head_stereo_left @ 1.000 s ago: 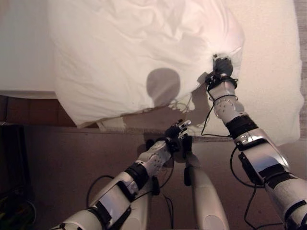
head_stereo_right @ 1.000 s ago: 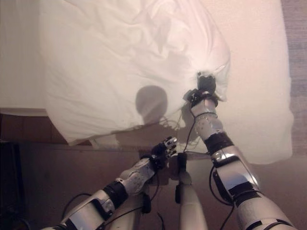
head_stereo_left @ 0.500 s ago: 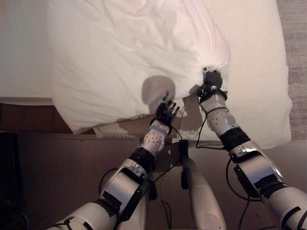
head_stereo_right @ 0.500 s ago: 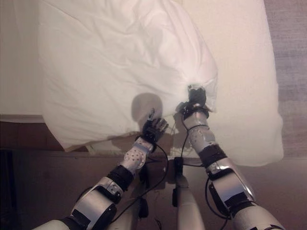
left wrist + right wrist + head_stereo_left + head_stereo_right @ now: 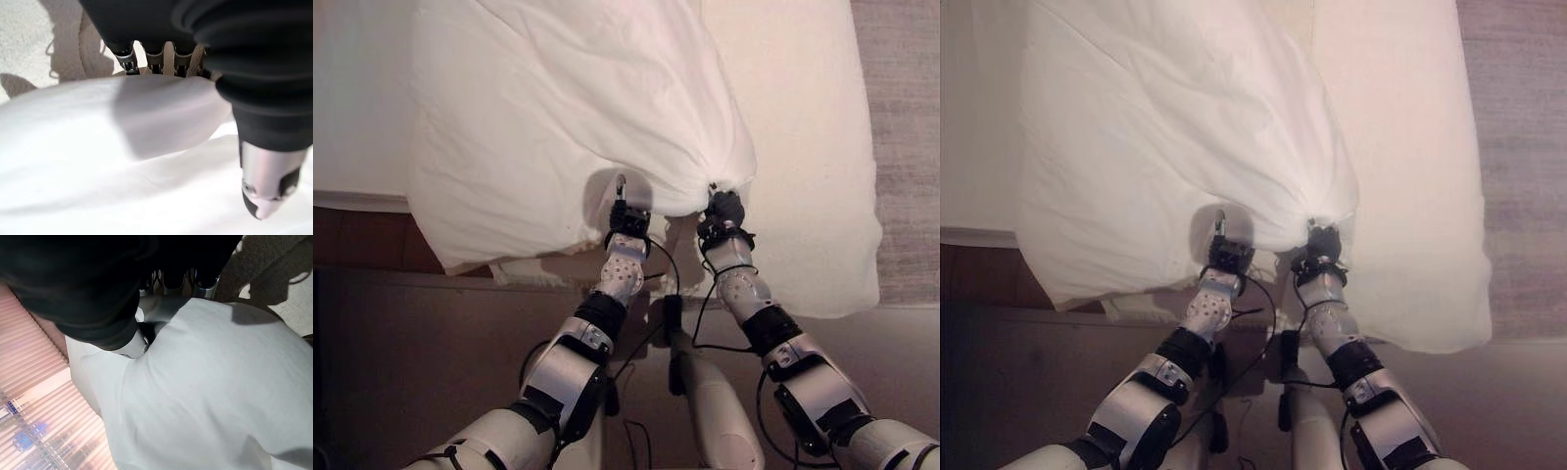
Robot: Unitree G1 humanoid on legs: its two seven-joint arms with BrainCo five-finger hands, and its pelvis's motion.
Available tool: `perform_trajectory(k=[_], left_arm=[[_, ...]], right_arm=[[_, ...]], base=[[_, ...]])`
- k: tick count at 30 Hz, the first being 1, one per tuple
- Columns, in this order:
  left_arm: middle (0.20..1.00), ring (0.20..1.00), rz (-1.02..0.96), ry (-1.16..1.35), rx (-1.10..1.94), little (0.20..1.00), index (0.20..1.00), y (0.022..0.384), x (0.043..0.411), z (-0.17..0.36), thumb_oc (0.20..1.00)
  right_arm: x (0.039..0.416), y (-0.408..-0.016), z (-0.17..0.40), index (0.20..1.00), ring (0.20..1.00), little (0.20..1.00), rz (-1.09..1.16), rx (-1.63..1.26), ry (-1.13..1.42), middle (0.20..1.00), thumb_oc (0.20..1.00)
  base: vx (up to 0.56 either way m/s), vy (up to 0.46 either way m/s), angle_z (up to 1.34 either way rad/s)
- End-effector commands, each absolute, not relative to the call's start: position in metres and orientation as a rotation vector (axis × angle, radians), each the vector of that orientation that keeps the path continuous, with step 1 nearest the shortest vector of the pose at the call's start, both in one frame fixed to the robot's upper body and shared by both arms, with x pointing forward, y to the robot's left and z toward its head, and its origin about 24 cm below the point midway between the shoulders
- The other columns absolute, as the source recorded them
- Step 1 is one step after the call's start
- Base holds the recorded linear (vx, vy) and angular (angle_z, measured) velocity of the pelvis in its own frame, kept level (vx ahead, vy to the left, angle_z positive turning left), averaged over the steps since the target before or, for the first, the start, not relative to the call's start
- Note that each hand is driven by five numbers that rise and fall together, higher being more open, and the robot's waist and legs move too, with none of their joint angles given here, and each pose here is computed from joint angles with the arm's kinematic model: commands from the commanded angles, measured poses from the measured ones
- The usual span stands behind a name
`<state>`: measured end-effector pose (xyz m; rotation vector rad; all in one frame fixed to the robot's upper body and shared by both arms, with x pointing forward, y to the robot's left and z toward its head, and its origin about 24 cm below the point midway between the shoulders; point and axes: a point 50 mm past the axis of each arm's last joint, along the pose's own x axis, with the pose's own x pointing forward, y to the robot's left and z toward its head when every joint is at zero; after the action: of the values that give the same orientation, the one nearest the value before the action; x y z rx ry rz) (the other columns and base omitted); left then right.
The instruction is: Make the bed
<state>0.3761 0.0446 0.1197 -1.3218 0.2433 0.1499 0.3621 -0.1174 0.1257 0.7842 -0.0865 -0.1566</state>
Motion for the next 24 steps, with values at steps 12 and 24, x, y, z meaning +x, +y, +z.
perform_trajectory(k=[12, 24], left_arm=[[0.2, 0.2, 0.322, 0.058, -1.124, 0.2, 0.2, 0.112, 0.373, 0.097, 0.2], [0.2, 0.2, 0.328, -0.005, -1.059, 0.2, 0.2, 0.134, 0.332, 0.063, 0.2]], right_arm=[[0.322, -0.156, 0.063, 0.2, 0.2, 0.2, -0.353, 0.86, -0.051, 0.2, 0.2], [0.301, -0.169, 0.013, 0.2, 0.2, 0.2, -0.408, 0.772, 0.122, 0.2, 0.2]], base=[[0.02, -0.017, 0.02], [0.02, -0.048, 0.17]])
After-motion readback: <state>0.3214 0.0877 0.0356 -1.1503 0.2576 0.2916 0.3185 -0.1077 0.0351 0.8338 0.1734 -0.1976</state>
